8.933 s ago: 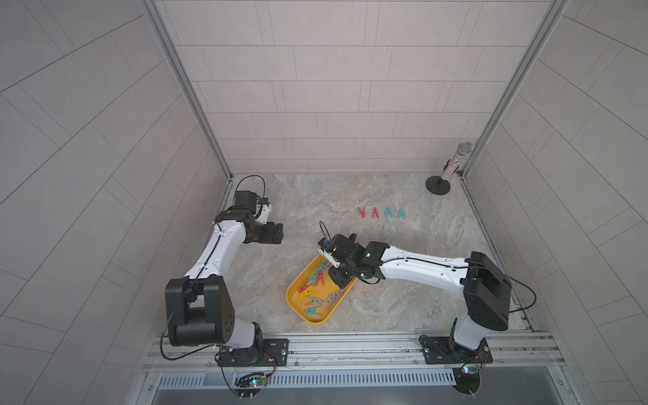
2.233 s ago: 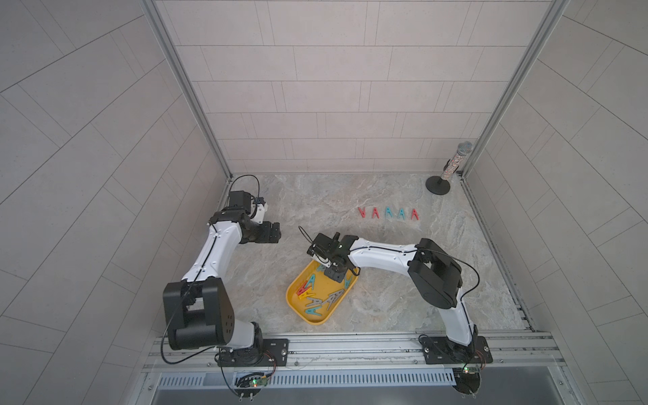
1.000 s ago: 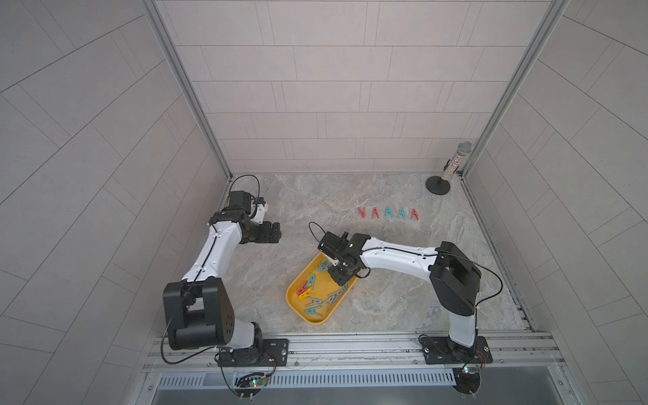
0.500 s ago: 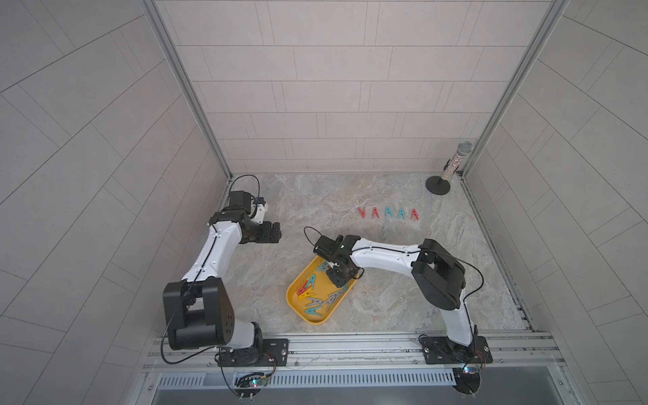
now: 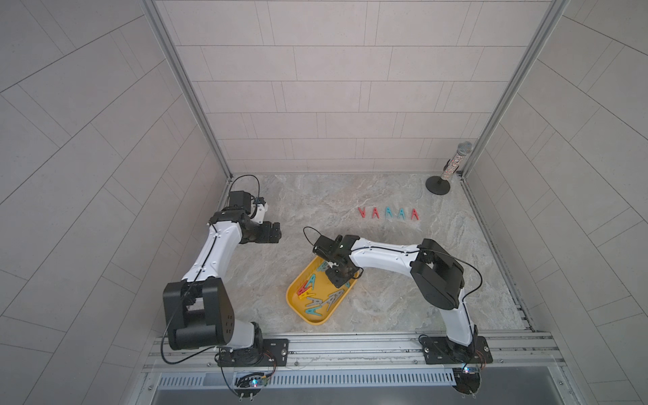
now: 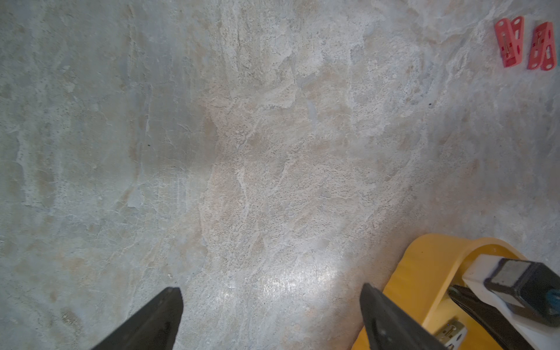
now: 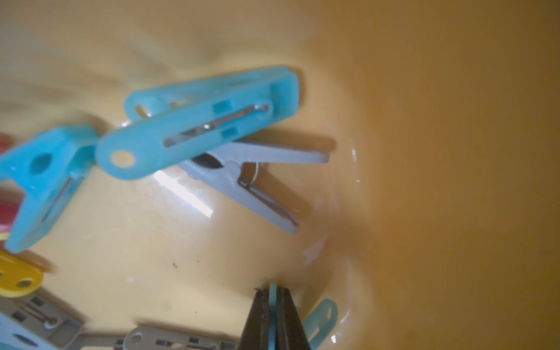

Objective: Take the clothespins out of the storage box
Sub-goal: Pick up the clothespin from the storage box.

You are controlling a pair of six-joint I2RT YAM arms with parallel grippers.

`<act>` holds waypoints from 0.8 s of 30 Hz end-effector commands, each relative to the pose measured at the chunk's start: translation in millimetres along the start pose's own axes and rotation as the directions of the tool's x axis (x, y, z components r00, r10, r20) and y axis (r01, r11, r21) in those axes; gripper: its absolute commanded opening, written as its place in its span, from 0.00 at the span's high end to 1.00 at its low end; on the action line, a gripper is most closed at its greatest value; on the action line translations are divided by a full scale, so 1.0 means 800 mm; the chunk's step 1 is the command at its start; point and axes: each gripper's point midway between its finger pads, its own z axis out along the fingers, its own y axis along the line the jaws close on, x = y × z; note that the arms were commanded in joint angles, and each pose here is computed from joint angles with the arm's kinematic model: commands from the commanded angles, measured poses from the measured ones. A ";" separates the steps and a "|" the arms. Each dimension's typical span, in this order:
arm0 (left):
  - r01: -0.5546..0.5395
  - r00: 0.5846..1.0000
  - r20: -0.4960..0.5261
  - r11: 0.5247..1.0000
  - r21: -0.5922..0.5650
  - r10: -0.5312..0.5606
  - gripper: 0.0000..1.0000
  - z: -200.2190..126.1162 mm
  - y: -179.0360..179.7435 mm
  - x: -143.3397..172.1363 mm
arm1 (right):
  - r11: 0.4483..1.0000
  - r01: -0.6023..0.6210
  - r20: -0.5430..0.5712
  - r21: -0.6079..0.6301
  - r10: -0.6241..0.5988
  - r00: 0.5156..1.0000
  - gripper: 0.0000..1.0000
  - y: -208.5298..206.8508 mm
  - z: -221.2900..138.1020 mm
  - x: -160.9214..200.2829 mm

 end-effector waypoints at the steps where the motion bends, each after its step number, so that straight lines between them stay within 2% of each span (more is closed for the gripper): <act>1: 0.001 1.000 0.013 1.000 -0.001 -0.001 0.01 -0.008 0.000 -0.003 | 0.999 0.013 0.079 -0.046 -0.009 0.997 0.94 0.013 -0.038 -0.016; 16: 0.002 1.000 0.010 1.000 -0.005 -0.002 0.01 -0.007 0.002 -0.002 | 0.994 0.008 0.235 -0.108 0.017 0.972 0.97 0.015 -0.111 -0.042; 20: 0.002 1.000 0.011 1.000 -0.004 -0.002 0.01 -0.007 0.001 -0.002 | 0.988 -0.065 0.278 -0.141 0.103 0.955 0.97 -0.013 -0.138 -0.056; 24: 0.002 1.000 0.012 1.000 -0.001 -0.002 0.01 -0.007 0.001 -0.002 | 0.972 -0.189 0.299 -0.142 0.224 0.927 0.97 -0.075 -0.151 -0.068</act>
